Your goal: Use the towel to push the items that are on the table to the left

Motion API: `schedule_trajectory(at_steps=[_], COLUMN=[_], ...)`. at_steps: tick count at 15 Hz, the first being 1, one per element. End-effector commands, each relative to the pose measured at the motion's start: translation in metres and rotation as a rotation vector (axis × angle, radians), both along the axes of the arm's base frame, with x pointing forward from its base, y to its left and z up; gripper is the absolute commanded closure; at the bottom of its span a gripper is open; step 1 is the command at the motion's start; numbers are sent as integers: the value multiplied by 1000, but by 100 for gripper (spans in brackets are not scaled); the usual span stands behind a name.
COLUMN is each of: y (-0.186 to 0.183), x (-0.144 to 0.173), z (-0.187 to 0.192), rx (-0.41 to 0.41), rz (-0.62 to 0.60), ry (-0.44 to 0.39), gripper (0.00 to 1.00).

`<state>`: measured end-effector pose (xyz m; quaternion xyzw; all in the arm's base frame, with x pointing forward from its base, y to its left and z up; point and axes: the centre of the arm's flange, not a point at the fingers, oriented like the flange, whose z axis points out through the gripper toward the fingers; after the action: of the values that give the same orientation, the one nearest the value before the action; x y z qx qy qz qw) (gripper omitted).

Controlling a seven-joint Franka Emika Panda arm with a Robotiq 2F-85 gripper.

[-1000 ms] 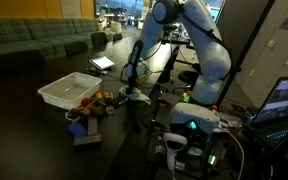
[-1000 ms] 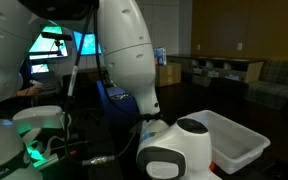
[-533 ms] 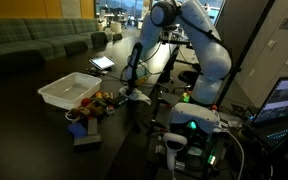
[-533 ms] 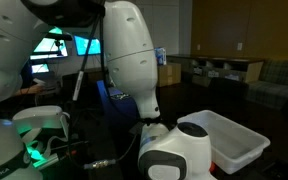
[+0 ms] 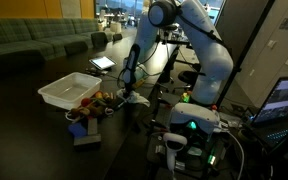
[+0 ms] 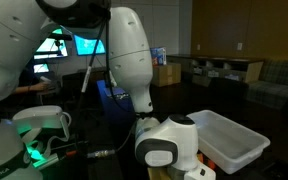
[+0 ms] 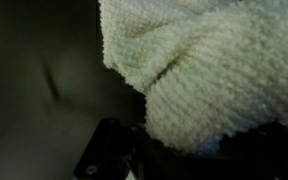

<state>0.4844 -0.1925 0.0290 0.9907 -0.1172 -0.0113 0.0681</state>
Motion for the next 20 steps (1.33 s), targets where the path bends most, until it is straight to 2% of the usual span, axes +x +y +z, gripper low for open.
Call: schedule_trajectory(at_steps=[1, 10, 14, 20], y=[47, 122, 167, 237], x=[-8, -4, -5, -4], z=[-13, -7, -7, -10], rx=[-20, -65, -53, -10], rz=[15, -65, -128, -199], ry=[40, 88, 136, 158], gripper=[100, 100, 100, 100])
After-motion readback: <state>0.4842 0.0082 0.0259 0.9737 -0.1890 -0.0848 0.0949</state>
